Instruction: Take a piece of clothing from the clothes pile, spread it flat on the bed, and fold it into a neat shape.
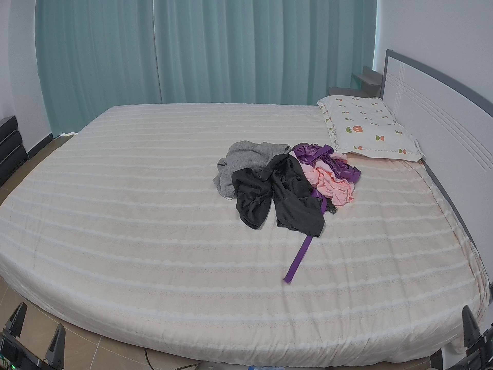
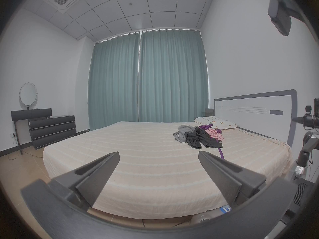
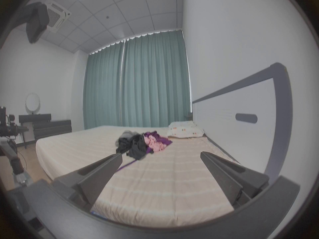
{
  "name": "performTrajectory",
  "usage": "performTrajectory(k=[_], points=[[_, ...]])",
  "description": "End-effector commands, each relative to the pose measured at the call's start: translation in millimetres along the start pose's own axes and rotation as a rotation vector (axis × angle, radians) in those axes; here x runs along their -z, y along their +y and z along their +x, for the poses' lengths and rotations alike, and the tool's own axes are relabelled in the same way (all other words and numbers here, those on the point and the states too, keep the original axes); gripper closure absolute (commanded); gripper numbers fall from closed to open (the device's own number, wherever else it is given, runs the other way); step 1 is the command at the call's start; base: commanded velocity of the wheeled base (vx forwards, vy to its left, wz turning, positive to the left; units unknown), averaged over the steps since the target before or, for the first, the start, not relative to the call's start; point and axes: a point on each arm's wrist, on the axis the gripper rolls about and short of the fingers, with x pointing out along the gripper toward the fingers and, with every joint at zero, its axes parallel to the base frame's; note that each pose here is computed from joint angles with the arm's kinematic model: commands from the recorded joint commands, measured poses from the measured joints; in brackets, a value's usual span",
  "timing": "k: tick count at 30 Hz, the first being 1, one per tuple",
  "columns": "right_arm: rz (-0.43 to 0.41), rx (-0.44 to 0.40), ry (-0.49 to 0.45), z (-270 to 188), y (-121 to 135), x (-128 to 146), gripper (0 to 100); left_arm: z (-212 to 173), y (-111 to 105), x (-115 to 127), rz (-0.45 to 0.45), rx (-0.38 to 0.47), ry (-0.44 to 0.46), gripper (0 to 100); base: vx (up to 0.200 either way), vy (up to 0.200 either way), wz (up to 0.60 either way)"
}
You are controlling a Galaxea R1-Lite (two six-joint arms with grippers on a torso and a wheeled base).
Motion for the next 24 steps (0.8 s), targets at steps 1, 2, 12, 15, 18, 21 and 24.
performTrajectory(k=[1,2,12,15,18,21,24], points=[[0.042,-0.009,-0.096,-7,1,-53,0,0,0,5,0.0,0.0,0.006,0,0.0,0.0,0.0],[0.042,-0.009,-0.096,-7,1,-53,0,0,0,5,0.0,0.0,0.006,0,0.0,0.0,0.0],[0.05,-0.236,0.341,53,5,-54,0,0,0,5,0.0,0.0,0.006,0,0.0,0.0,0.0],[0.068,-0.265,0.418,90,6,-71,0,0,0,5,0.0,0.0,0.006,0,0.0,0.0,0.0],[0.084,-0.279,0.502,118,7,-70,0,0,0,5,0.0,0.0,0.006,0,0.0,0.0,0.0],[0.089,-0.308,0.587,160,12,-60,0,0,0,5,0.0,0.0,0.006,0,0.0,0.0,0.0],[0.087,-0.317,0.596,180,15,-56,0,0,0,5,0.0,0.0,0.006,0,0.0,0.0,0.0]])
